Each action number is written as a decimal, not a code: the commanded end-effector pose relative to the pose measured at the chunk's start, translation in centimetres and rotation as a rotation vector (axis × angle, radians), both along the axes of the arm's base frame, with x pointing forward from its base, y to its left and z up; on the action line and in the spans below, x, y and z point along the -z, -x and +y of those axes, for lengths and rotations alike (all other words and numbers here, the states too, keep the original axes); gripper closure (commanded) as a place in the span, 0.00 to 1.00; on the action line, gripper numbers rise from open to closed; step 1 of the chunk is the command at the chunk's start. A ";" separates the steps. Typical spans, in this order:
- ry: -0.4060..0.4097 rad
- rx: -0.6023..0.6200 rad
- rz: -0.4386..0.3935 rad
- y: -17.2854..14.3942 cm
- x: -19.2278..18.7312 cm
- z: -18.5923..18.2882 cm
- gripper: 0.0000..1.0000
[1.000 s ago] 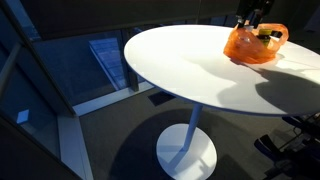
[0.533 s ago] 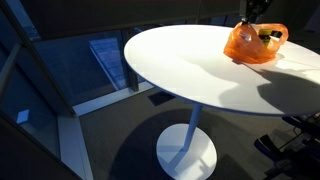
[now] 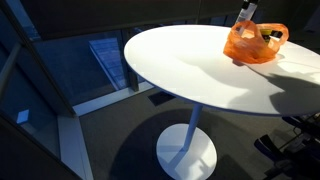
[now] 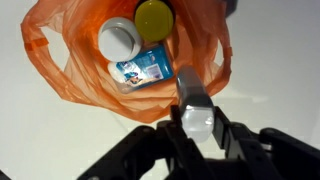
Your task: Remove the roll on stick from the plastic bag and put it on the table
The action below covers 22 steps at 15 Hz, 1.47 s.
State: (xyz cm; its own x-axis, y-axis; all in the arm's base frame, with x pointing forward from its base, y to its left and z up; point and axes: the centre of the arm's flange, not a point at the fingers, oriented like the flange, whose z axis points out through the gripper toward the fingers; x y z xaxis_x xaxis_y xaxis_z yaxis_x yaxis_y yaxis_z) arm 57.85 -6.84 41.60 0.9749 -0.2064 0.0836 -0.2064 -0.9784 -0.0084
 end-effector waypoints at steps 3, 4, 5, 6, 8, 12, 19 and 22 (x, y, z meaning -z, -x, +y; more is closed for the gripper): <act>-0.004 -0.015 -0.082 1.4 -6.9 1.5 0.89; -0.003 -0.024 -0.098 1.8 -7.9 1.9 0.89; -0.002 -0.036 -0.114 2.3 -9.0 2.5 0.89; -0.003 -0.051 -0.129 2.8 -10.0 3.0 0.89; -0.007 -0.078 -0.149 3.8 -11.6 4.3 0.89; -0.015 -0.134 -0.154 5.6 -12.7 6.8 0.89; -0.003 -0.137 -0.143 4.8 -11.9 7.6 0.66; -0.003 -0.133 -0.140 4.7 -11.7 7.4 0.66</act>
State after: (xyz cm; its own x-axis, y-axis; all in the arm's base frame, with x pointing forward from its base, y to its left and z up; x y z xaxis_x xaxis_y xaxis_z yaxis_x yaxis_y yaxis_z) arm 53.17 0.60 53.30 0.9725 -0.0766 0.2198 -0.0716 -0.9970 -0.0308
